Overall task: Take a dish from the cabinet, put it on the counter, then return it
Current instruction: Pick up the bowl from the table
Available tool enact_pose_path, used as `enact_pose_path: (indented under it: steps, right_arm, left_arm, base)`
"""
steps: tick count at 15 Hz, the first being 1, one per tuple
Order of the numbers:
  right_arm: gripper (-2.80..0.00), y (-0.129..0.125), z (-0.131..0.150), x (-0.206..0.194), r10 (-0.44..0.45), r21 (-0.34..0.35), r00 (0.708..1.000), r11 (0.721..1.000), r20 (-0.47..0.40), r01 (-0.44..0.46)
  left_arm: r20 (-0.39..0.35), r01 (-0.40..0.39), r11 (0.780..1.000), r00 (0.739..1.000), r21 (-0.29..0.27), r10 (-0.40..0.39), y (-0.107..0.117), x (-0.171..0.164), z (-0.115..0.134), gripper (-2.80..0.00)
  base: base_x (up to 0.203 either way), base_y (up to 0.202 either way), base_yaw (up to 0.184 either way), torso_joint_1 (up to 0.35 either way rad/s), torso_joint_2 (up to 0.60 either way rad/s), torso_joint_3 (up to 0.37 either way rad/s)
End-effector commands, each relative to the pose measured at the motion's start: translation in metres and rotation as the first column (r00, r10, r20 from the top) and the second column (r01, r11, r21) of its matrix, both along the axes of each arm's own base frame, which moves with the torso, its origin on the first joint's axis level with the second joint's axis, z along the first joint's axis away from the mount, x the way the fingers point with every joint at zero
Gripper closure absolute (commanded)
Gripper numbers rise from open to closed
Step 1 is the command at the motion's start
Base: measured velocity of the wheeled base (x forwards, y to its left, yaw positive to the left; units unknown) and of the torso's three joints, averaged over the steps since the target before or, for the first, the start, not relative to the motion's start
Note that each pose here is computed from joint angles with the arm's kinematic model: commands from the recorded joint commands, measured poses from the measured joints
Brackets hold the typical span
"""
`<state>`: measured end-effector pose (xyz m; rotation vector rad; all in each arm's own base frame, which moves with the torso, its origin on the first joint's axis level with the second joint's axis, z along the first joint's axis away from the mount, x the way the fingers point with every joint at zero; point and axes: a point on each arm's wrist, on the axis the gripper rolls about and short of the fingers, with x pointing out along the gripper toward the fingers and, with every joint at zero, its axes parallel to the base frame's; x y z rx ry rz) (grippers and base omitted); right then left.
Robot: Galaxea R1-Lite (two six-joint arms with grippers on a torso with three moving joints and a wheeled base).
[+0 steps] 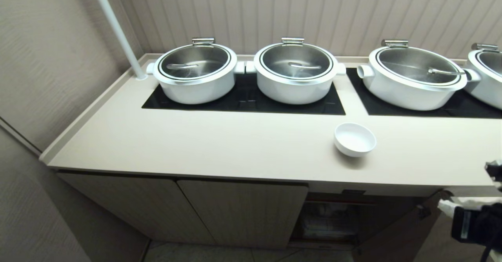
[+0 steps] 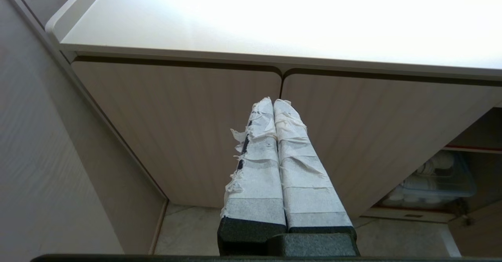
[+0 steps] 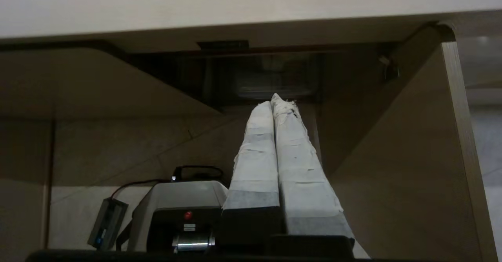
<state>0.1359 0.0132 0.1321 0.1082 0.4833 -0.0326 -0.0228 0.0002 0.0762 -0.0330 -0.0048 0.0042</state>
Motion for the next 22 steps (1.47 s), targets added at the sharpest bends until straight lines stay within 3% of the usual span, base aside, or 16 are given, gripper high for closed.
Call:
enact_pose_path:
  steps: [1, 5, 9, 11, 14, 22]
  right_arm:
    - [0.00, -0.004, -0.011, -0.042, 0.031, -0.002, 0.994, 1.000, 0.103, -0.031]
    - [0.00, -0.008, -0.020, -0.085, 0.087, -0.019, 0.976, 0.996, 0.202, -0.085]
    - [0.00, -0.013, -0.038, -0.126, 0.084, -0.089, 0.961, 0.994, 0.264, -0.062]
    - [0.00, -0.014, -0.047, -0.142, 0.074, -0.111, 0.942, 0.993, 0.329, -0.039]
    - [0.00, -0.014, -0.055, -0.158, 0.061, -0.131, 0.890, 0.991, 0.453, -0.001]
    - [0.00, -0.014, -0.057, -0.159, 0.026, -0.081, 0.886, 0.997, 0.464, 0.013]
  left_arm:
    - [0.000, 0.000, 1.000, 1.000, -0.001, 0.000, 0.000, 0.000, 0.000, 0.00]
    - [0.001, 0.001, 1.000, 1.000, -0.001, -0.001, 0.000, 0.000, 0.000, 0.00]
    - [0.000, 0.000, 1.000, 1.000, -0.001, 0.000, 0.000, 0.000, 0.000, 0.00]
    - [0.001, 0.000, 1.000, 1.000, -0.001, 0.000, 0.000, 0.000, 0.000, 0.00]
    - [0.001, 0.000, 1.000, 1.000, -0.001, 0.000, 0.000, 0.000, 0.000, 0.00]
    - [0.001, 0.000, 1.000, 1.000, -0.001, 0.000, 0.000, 0.000, 0.000, 0.00]
  base:
    - [0.000, 0.000, 0.000, 0.000, 0.00, 0.000]
    - [0.000, 0.000, 0.000, 0.000, 0.00, 0.000]
    - [0.000, 0.000, 0.000, 0.000, 0.00, 0.000]
    - [0.000, 0.000, 0.000, 0.000, 0.00, 0.000]
    - [0.000, 0.000, 0.000, 0.000, 0.00, 0.000]
    - [0.000, 0.000, 0.000, 0.000, 0.00, 0.000]
